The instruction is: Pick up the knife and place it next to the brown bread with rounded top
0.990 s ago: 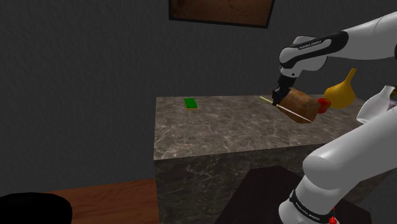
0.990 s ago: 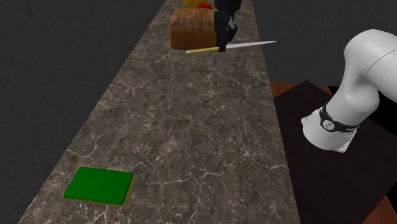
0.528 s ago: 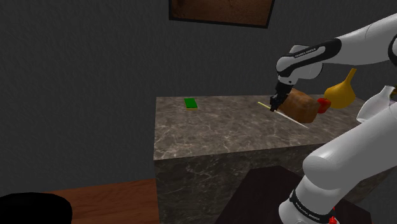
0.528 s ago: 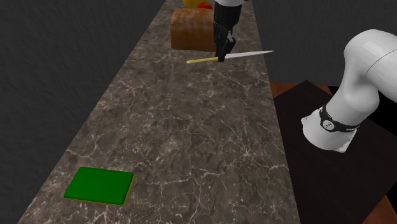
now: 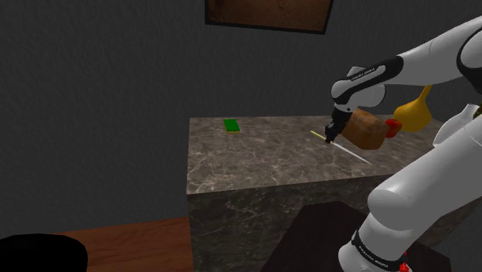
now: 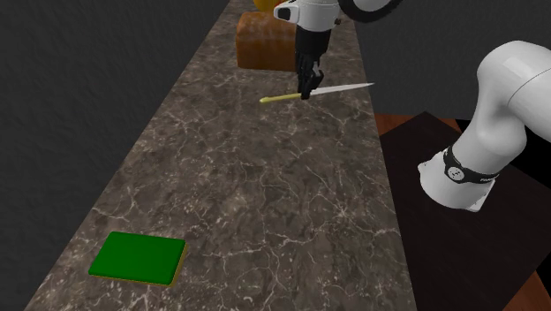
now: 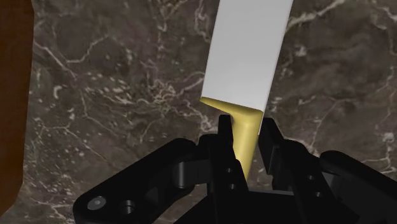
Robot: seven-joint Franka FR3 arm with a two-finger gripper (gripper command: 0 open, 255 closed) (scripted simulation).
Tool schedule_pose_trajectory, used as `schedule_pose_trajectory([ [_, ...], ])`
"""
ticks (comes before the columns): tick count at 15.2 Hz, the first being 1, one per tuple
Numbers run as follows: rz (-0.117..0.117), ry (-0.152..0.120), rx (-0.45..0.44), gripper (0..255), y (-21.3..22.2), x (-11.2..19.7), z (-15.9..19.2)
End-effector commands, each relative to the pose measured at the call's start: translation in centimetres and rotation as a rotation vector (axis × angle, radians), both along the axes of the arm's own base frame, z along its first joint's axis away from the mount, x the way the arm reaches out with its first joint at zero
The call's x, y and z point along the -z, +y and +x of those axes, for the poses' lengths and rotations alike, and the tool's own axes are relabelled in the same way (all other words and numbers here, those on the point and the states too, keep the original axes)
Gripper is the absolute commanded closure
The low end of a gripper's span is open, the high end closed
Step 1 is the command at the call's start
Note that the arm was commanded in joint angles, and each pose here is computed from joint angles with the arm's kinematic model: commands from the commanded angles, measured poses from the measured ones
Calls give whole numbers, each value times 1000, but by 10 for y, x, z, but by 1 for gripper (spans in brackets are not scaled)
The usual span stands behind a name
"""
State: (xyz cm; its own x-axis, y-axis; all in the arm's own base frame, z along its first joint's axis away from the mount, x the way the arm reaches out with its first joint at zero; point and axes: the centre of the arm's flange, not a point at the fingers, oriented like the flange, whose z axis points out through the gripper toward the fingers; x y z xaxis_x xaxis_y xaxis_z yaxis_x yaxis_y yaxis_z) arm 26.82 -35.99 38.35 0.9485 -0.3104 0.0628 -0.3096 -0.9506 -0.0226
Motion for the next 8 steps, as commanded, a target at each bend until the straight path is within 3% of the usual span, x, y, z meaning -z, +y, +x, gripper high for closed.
schedule_pose_trajectory([
  [1,0,0,0,255,0,11,0],
  [8,0,0,0,255,0,31,0],
])
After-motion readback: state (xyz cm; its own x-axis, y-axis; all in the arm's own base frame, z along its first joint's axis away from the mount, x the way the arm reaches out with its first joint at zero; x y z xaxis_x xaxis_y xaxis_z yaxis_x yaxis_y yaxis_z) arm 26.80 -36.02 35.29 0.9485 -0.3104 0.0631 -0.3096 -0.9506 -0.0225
